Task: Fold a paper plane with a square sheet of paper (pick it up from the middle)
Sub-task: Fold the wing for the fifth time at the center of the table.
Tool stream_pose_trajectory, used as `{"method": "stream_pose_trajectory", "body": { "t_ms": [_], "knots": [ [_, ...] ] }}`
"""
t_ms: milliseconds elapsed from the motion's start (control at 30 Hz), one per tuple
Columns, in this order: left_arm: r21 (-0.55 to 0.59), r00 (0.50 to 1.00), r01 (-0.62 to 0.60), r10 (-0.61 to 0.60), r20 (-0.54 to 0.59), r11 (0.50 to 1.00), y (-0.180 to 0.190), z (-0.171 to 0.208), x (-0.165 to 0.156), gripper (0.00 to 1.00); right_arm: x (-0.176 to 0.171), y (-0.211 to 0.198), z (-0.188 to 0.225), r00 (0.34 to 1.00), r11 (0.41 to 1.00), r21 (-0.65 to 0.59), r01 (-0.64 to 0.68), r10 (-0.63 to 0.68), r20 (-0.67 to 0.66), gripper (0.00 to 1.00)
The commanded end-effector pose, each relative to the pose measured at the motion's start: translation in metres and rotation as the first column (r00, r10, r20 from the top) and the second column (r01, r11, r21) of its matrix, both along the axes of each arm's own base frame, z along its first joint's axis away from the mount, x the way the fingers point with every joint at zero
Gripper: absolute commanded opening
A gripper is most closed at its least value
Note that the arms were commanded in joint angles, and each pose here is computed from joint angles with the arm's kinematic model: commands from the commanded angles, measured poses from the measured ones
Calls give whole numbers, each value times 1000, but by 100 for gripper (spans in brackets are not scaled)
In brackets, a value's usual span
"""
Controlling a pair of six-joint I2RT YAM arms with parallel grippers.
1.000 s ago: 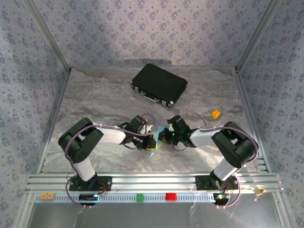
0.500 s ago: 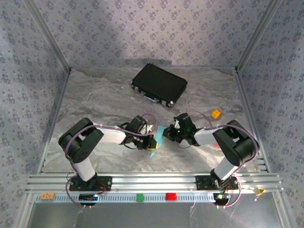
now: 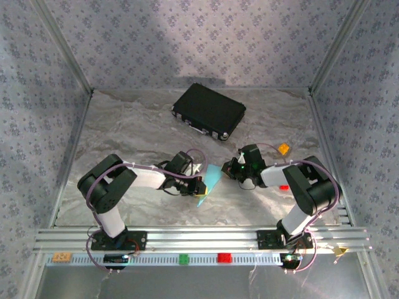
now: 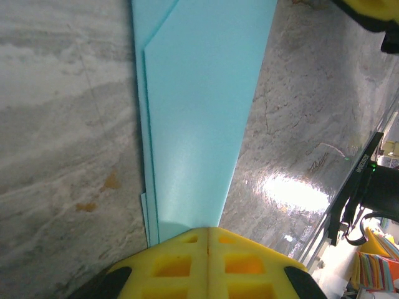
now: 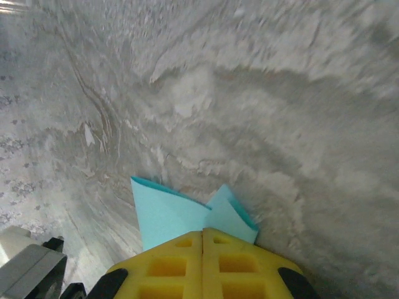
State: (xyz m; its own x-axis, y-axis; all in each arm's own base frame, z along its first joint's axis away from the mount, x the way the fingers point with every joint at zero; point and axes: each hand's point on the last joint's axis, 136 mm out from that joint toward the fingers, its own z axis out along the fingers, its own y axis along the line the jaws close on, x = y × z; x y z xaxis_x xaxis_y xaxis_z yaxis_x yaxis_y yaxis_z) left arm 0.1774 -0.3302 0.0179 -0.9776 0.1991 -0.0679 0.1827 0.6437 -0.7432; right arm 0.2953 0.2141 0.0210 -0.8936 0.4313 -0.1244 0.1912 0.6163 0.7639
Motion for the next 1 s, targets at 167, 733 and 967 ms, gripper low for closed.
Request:
{"method": "stream_pose_trajectory", "body": {
  "t_ms": [167, 733, 967],
  "knots": [
    [104, 995, 33, -23, -94, 994, 19, -28, -24, 0, 10, -39, -13, 993, 990, -90, 112, -115, -31, 6],
    [103, 996, 30, -20, -91, 994, 20, -28, -24, 0, -12, 0, 50, 992, 997, -71, -26, 34, 120, 7],
    [102, 996, 31, -22, -92, 994, 19, -28, -24, 0, -12, 19, 18, 995, 993, -95, -76, 82, 58, 4]
  ]
}}
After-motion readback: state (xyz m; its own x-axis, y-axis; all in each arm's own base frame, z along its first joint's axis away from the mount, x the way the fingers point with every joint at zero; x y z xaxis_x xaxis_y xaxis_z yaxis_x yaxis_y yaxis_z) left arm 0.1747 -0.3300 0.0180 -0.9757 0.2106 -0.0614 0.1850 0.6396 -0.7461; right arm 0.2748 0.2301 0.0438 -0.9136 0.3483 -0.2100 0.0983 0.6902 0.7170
